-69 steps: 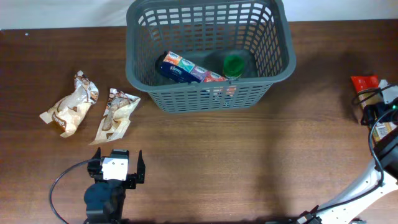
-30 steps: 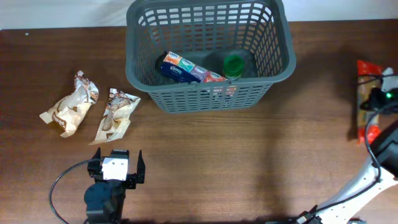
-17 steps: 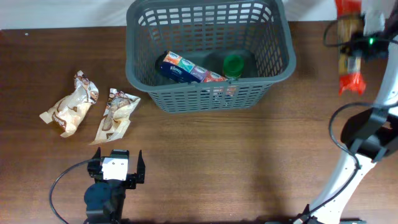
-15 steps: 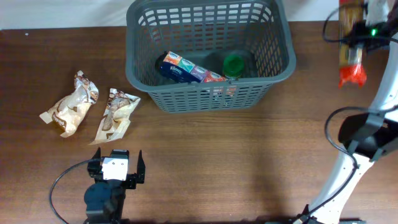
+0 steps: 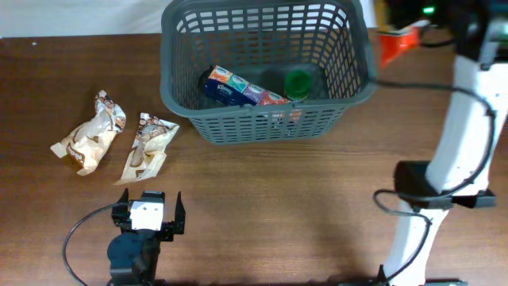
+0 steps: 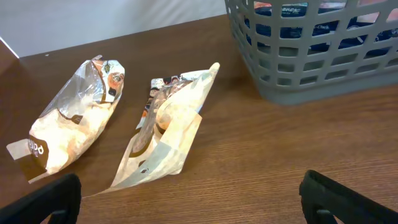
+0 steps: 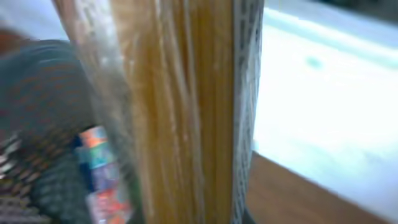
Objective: Pack container
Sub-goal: 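Lift the spaghetti package and lower it into the basket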
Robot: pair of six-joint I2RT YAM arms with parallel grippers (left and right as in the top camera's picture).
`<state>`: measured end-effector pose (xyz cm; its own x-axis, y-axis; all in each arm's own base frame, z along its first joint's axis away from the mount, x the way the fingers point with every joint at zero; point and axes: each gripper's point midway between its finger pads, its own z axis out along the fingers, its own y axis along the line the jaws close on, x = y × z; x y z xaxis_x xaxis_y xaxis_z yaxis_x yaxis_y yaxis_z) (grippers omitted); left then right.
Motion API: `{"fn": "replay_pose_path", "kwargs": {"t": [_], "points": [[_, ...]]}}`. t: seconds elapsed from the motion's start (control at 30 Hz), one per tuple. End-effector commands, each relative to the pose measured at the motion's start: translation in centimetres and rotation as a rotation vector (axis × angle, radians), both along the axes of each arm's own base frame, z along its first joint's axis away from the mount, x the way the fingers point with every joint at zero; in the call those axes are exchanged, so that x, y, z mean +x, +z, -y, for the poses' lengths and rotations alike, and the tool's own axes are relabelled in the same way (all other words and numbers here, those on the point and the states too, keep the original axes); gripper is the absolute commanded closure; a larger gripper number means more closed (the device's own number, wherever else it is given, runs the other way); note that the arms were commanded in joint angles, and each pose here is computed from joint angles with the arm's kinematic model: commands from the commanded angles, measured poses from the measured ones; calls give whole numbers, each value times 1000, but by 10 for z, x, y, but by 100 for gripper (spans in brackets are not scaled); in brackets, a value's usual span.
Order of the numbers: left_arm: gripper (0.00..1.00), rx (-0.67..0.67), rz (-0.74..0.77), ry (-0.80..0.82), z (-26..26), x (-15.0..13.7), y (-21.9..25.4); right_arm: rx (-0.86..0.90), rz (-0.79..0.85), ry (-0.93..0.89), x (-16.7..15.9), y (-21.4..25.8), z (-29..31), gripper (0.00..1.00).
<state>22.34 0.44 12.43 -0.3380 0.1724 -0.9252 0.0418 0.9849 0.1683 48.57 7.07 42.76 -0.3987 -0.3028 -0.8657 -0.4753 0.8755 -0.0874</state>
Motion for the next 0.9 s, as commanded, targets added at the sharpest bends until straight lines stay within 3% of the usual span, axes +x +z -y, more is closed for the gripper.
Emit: {"fn": "replay_pose_path", "kwargs": {"t": [0.0, 0.37, 0.87], "points": [[1, 12, 2, -9, 0, 0, -1, -81, 160, 183, -30, 38, -53, 96], [1, 12, 2, -9, 0, 0, -1, -316, 234, 466, -53, 18, -117, 96], [1, 12, 2, -9, 0, 0, -1, -390, -53, 637, -18, -113, -154, 96]]}}
